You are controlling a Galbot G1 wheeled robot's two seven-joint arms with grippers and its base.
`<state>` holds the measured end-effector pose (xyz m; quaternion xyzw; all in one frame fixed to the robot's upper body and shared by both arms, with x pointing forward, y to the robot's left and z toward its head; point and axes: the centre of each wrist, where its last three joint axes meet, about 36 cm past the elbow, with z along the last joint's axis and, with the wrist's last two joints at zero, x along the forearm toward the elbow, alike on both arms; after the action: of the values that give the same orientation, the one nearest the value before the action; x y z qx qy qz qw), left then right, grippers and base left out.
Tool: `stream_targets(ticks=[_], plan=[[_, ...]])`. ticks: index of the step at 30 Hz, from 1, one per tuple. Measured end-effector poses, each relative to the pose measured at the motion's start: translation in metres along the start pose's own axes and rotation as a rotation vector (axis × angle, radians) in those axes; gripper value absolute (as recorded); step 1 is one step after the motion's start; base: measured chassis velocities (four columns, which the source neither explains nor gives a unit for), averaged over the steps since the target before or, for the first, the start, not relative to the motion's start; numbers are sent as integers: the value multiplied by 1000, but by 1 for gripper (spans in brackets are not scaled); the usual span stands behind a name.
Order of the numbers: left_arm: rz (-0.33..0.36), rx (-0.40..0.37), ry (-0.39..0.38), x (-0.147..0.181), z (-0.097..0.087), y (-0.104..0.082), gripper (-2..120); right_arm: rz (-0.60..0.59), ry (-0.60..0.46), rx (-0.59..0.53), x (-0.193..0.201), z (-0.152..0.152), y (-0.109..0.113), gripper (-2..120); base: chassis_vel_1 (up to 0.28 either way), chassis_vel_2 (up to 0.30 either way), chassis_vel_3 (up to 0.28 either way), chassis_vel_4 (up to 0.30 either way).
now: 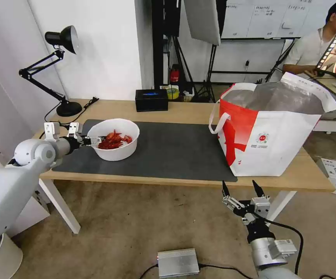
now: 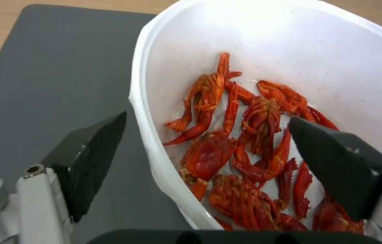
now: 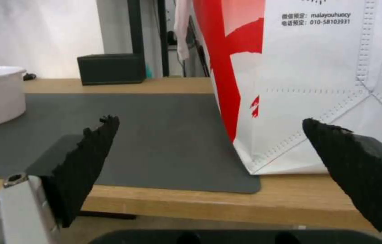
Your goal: Pick up the trash from the table and place it into the takeout bag.
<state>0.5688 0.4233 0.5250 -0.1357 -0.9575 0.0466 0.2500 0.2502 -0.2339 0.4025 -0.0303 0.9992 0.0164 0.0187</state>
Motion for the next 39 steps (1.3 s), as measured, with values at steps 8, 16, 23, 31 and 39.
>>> stream_targets(ticks=[8, 16, 23, 31, 39], plan=[[5, -6, 3, -1, 4, 3, 68, 0, 0, 0, 0, 0, 0, 100, 0, 0, 0, 0], [5, -14, 9, -1, 9, 4, 38, 0, 0, 0, 0, 0, 0, 100, 0, 0, 0, 0], [7, -19, 11, -1, 10, 5, 14, 0, 0, 0, 0, 0, 0, 100, 0, 0, 0, 0], [12, -26, 5, 1, 7, 4, 0, 0, 0, 0, 0, 0, 0, 100, 0, 0, 0, 0], [23, -31, -5, 6, 6, 1, 0, 0, 0, 0, 0, 0, 0, 100, 0, 0, 0, 0]])
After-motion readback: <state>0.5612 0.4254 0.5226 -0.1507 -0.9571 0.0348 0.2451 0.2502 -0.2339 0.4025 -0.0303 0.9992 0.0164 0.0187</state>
